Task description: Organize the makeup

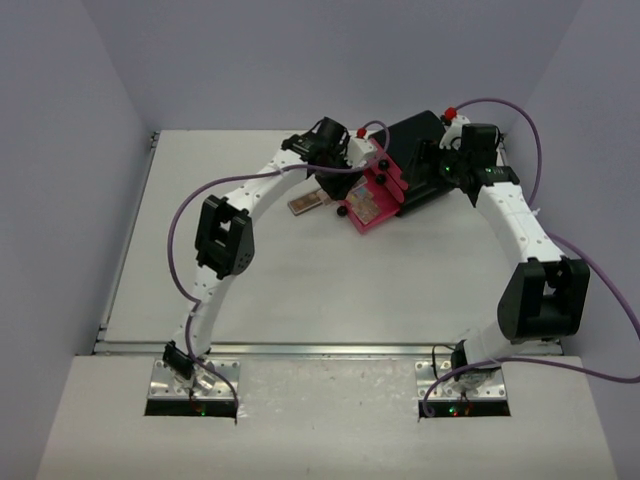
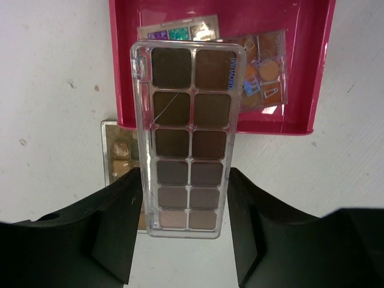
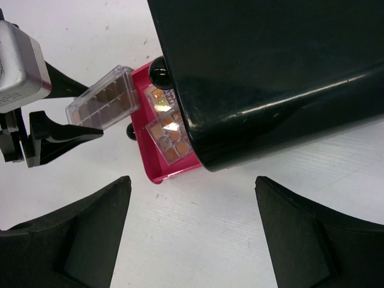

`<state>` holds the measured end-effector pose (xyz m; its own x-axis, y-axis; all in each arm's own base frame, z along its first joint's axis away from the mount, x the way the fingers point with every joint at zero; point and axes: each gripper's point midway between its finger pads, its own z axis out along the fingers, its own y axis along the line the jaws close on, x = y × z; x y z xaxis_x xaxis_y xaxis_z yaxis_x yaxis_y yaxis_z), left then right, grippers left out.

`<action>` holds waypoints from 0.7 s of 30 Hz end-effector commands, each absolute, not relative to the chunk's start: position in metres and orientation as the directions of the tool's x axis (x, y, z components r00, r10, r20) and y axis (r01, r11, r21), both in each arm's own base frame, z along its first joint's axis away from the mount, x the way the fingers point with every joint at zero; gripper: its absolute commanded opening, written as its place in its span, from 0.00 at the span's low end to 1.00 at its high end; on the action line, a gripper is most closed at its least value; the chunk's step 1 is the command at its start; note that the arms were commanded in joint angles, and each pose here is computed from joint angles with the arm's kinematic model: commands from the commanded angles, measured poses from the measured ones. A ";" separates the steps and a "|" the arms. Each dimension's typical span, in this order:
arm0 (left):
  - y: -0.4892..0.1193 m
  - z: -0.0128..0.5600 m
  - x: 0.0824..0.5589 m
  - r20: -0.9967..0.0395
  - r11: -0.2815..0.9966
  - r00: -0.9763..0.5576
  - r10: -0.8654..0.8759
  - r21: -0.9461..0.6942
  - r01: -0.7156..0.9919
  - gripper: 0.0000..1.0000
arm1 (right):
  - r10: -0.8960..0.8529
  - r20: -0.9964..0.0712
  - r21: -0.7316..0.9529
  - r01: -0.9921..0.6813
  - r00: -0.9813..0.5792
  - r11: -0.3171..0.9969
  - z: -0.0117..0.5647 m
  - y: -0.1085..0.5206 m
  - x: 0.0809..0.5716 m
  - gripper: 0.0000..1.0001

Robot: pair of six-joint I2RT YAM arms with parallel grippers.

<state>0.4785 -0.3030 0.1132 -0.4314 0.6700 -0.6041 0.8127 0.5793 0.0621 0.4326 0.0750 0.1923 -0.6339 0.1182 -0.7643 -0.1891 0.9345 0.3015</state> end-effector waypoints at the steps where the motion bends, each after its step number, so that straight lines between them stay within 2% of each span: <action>1: -0.321 0.131 0.500 -0.673 0.592 -0.367 0.642 0.132 0.795 0.05 | 0.119 -0.797 0.286 -0.197 -0.591 0.938 0.211 0.072 0.433 0.85; 6: -0.331 0.103 0.495 -0.631 0.580 -0.379 0.677 0.140 0.803 0.05 | 0.131 -0.787 0.303 -0.192 -0.603 0.934 0.210 0.074 0.432 0.84; 9: -0.334 0.098 0.490 -0.640 0.597 -0.407 0.652 0.102 0.796 0.00 | 0.147 -0.798 0.315 -0.196 -0.585 0.929 0.216 0.076 0.431 0.84; 16: -0.338 0.167 0.486 -0.747 0.624 -0.357 0.561 0.099 0.775 0.00 | 0.232 -0.819 0.415 -0.262 -0.524 0.871 0.246 0.095 0.418 0.80; 21: -0.341 0.195 0.480 -0.801 0.639 -0.338 0.494 0.071 0.766 0.00 | 0.363 -0.754 0.570 -0.271 -0.547 0.776 0.239 0.123 0.391 0.70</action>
<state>0.4751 -0.3236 0.0925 -0.4599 0.6345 -0.6212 0.7812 0.6217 0.0567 0.4061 0.0971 0.2242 -0.5688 0.2431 -0.7857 -0.2312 0.8695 0.4364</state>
